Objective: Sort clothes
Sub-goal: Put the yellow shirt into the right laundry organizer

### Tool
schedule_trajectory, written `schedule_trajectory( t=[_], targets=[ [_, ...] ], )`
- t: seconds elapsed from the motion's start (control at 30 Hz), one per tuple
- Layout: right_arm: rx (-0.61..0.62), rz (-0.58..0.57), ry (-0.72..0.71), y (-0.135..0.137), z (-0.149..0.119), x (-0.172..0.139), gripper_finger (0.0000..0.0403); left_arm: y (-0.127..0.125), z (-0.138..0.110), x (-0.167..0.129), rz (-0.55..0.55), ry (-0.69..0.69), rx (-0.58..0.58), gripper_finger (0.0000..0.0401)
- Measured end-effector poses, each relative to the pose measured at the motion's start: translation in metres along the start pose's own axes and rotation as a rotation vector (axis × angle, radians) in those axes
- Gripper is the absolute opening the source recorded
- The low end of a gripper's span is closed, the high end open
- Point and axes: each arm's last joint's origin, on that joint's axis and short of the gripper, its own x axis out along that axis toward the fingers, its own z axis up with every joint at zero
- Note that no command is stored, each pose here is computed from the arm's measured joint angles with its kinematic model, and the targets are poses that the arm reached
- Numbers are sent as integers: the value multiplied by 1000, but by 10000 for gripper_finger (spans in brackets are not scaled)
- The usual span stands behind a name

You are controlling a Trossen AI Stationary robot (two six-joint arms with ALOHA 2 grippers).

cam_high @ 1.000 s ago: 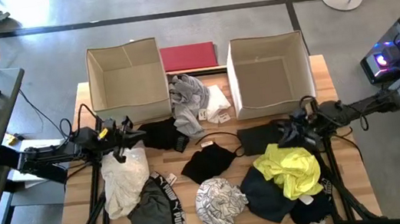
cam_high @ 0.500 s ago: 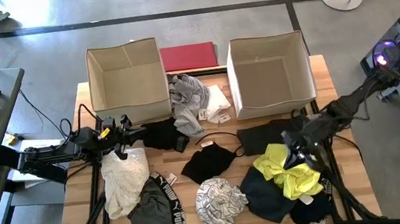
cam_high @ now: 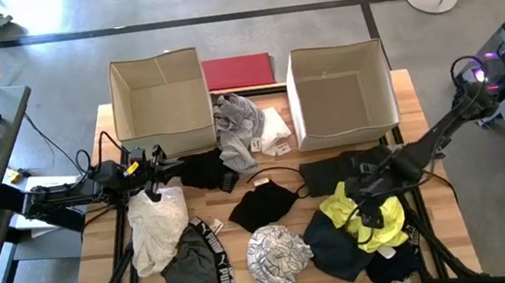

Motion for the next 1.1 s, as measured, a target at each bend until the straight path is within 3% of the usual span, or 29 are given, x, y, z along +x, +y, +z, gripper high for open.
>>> schedule_trajectory(
  t=[0.17,0.33,0.47,0.6,0.67,0.87,1.0,1.1],
  targets=[
    [51,-46,161,-6,-10,37,290,0,0,0,1,-1,0,0],
    [73,-76,239,-12,-16,74,265,0,0,0,0,0,0,0],
    [42,-121,282,-12,-17,89,194,0,0,0,1,-1,5,0],
    [17,-124,289,-6,-11,84,83,0,0,0,1,-1,6,0],
    [4,-138,268,0,-5,72,39,0,0,0,2,-3,6,0],
    [-11,-171,2,20,21,-8,43,0,0,0,2,-3,6,0],
    [-1,-179,-268,25,34,-79,42,0,0,0,2,-3,1,0],
    [-12,-258,-464,22,40,-127,41,0,0,0,1,-3,1,0]
  ],
)
